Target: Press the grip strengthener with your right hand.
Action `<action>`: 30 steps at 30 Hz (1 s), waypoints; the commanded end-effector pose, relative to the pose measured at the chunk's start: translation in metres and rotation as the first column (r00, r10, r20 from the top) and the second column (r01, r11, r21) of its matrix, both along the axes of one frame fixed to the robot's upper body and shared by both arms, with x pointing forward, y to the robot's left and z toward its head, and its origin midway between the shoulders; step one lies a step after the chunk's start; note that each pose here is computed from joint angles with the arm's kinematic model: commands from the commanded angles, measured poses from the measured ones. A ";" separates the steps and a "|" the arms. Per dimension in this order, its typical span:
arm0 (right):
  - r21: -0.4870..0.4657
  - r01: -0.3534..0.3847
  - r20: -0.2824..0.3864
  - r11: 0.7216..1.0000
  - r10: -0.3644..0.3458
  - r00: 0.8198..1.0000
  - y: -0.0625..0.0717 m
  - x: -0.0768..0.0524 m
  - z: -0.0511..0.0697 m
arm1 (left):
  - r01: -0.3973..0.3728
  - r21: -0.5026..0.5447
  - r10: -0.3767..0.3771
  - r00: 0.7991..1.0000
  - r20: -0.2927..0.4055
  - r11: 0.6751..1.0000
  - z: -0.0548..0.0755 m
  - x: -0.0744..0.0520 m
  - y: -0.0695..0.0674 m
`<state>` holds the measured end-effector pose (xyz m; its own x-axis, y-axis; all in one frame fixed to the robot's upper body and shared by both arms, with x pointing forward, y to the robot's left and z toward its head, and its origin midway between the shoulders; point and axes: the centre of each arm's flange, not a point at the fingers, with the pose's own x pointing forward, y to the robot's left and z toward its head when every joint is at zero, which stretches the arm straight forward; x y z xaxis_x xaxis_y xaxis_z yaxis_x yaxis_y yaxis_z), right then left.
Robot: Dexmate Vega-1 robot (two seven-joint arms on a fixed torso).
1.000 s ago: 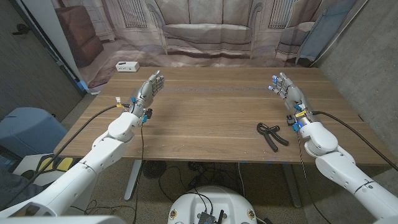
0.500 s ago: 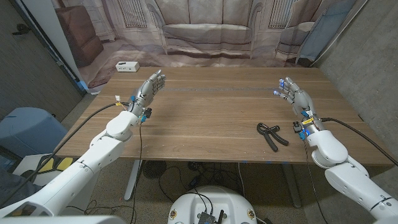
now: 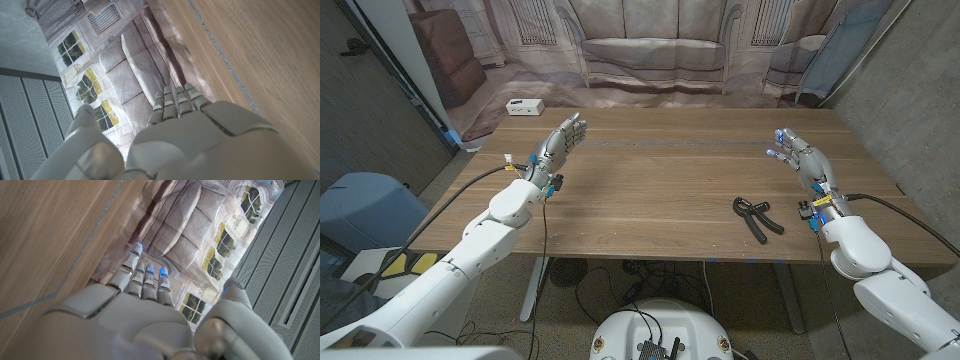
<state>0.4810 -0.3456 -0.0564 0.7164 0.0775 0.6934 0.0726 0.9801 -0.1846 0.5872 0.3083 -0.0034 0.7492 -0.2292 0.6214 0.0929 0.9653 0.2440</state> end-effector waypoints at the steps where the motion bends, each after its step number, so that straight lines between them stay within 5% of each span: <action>1: -0.021 0.075 0.003 0.997 -0.075 0.997 -0.002 -0.014 -0.004 | 0.003 0.007 -0.003 1.000 -0.006 1.000 -0.001 0.001 -0.001; 30: -0.106 0.144 -0.014 0.984 -0.146 0.989 -0.017 -0.049 -0.024 | -0.021 0.005 0.021 1.000 -0.008 1.000 -0.002 -0.003 -0.002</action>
